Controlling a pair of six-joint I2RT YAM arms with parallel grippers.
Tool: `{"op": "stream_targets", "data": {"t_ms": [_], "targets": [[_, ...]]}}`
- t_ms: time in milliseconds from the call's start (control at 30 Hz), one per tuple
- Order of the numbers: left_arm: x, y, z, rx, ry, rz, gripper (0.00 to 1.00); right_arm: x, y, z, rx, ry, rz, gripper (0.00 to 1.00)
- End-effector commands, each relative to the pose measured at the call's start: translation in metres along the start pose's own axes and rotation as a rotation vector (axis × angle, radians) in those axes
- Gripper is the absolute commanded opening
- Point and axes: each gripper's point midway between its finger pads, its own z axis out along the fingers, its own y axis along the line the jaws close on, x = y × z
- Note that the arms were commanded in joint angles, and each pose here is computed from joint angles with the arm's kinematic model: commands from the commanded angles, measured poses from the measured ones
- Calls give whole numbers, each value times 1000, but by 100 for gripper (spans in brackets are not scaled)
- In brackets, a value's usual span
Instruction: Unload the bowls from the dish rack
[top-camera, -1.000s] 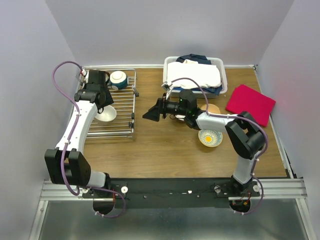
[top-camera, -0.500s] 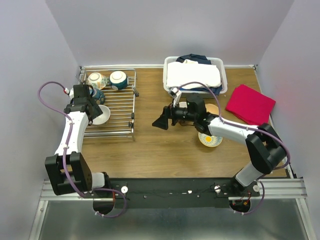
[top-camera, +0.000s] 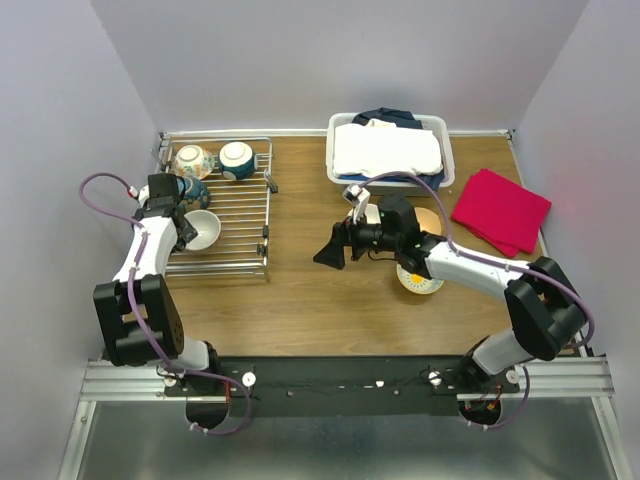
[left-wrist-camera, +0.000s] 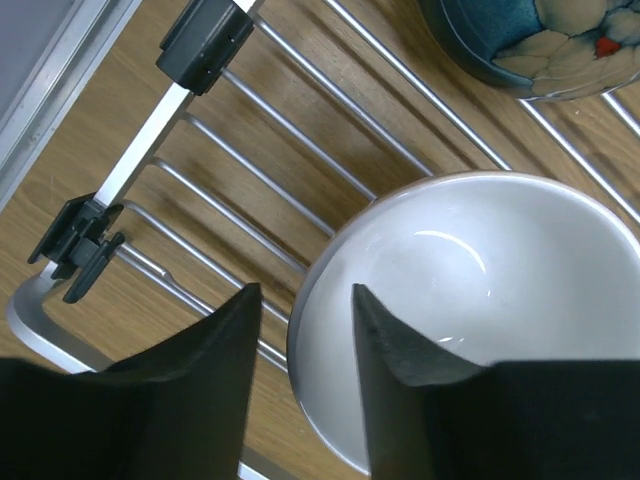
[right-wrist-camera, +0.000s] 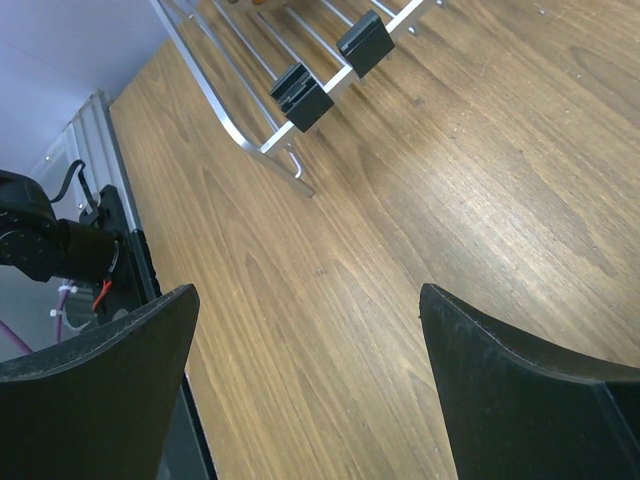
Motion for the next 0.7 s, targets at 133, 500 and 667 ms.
{"op": "stream_targets", "data": {"t_ms": [133,500,667], "targets": [[-14,-7,-9,43,-32,-16,15,-7,-5,-19,92,-11,-51,99],[-49,-41,-85,198,-209,83,0,-39,-11,-41,251,-52,-24,99],[-32,-95,-132,363,-273,228,0,-58,-14,-55,351,-65,31,99]]}}
